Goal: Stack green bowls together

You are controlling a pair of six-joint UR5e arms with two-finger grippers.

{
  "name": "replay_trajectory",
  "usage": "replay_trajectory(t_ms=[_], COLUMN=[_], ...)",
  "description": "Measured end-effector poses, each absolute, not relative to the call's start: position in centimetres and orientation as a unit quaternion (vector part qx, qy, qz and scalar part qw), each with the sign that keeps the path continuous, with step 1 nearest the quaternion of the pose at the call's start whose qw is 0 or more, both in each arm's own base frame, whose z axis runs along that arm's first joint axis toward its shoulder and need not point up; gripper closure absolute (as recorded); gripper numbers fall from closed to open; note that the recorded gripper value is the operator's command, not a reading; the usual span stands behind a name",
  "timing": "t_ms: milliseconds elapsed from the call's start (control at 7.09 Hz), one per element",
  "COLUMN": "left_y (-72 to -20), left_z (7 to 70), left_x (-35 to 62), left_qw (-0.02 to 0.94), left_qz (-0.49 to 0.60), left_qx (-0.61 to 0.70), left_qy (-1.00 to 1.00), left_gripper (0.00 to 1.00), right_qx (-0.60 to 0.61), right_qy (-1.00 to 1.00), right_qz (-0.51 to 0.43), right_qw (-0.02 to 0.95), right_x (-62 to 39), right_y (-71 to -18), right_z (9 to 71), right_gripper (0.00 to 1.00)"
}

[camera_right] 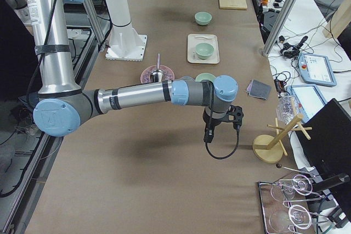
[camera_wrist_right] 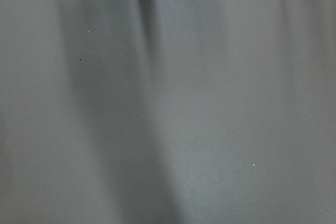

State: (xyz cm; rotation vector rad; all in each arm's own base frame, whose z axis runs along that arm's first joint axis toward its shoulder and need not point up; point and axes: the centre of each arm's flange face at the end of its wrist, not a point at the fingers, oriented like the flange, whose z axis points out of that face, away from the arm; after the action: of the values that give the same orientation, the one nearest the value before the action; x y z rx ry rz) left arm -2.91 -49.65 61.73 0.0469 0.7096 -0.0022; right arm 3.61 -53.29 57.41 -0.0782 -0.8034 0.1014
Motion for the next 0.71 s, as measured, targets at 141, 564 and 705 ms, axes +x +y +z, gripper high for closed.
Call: replay_trajectory(t_ms=[141, 564, 705], left_y=[-49.7, -49.94, -50.03], left_z=[61.68, 61.38, 61.2], left_x=[-2.91, -2.9, -2.89], left_qw=[0.937, 0.937, 0.937], left_qz=[-0.001, 0.0, 0.001], left_qx=[0.024, 0.027, 0.028], left_qy=[0.348, 0.347, 0.347], left_gripper=[0.02, 0.02, 0.02], right_qx=[-0.038, -0.037, -0.037], right_qy=[-0.391, -0.392, -0.392], right_qz=[0.05, 0.05, 0.05], right_qw=[0.918, 0.918, 0.918], right_x=[3.6, 3.59, 3.58], right_y=[-53.32, -53.33, -53.33], right_z=[57.35, 57.24, 57.22], right_gripper=[0.0, 0.0, 0.0])
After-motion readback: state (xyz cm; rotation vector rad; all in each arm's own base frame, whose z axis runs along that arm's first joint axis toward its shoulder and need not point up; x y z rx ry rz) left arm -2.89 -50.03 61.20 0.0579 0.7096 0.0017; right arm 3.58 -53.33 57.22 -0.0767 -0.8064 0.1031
